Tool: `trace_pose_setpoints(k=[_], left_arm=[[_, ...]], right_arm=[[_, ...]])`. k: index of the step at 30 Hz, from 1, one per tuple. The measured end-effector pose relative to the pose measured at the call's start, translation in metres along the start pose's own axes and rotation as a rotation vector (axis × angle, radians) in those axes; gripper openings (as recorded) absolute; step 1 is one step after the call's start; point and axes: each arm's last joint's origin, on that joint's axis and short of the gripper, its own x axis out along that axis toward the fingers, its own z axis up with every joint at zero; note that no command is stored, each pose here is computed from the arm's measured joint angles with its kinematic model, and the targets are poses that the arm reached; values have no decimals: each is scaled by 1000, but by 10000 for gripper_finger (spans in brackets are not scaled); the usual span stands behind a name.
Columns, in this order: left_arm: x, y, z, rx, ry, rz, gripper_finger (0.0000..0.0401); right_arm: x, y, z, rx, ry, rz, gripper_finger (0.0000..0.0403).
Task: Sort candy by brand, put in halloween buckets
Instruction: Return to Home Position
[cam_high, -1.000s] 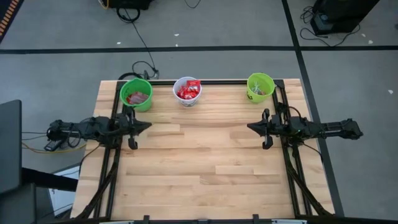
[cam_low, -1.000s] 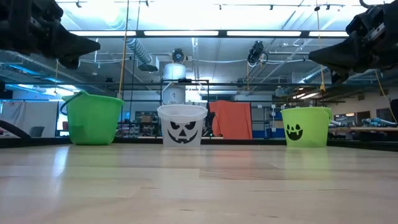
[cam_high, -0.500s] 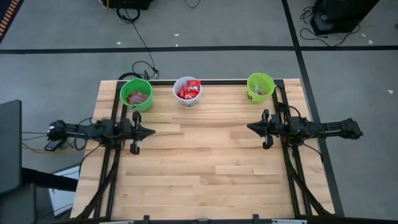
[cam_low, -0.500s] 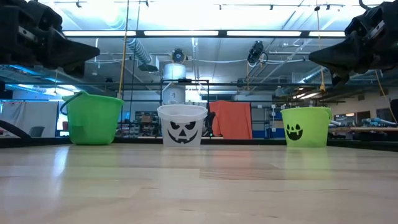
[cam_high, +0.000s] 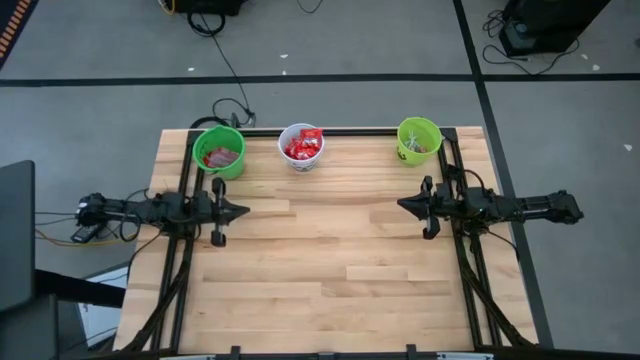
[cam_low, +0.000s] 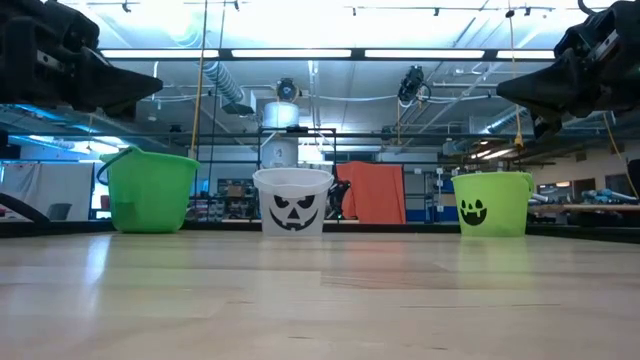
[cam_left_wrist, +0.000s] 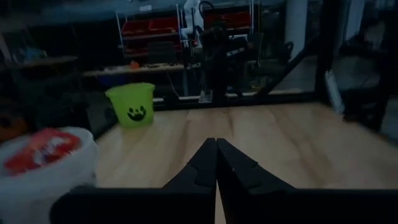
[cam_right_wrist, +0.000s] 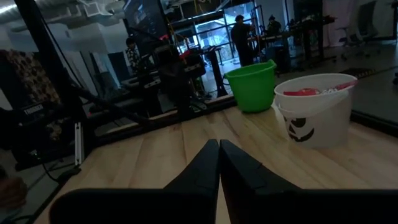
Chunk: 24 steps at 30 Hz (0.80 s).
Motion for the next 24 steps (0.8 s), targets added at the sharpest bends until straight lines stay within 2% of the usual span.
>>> trace_pose_setpoints(k=[2,4,24], left_arm=[[0,0,1,92,-5,7,13],[0,0,2,133,-19,11,13],[0,0,4,126,-46,12,14]], right_arm=[[0,0,0,0,0,0,25],[0,0,0,0,0,0,25],[0,0,0,0,0,0,25]])
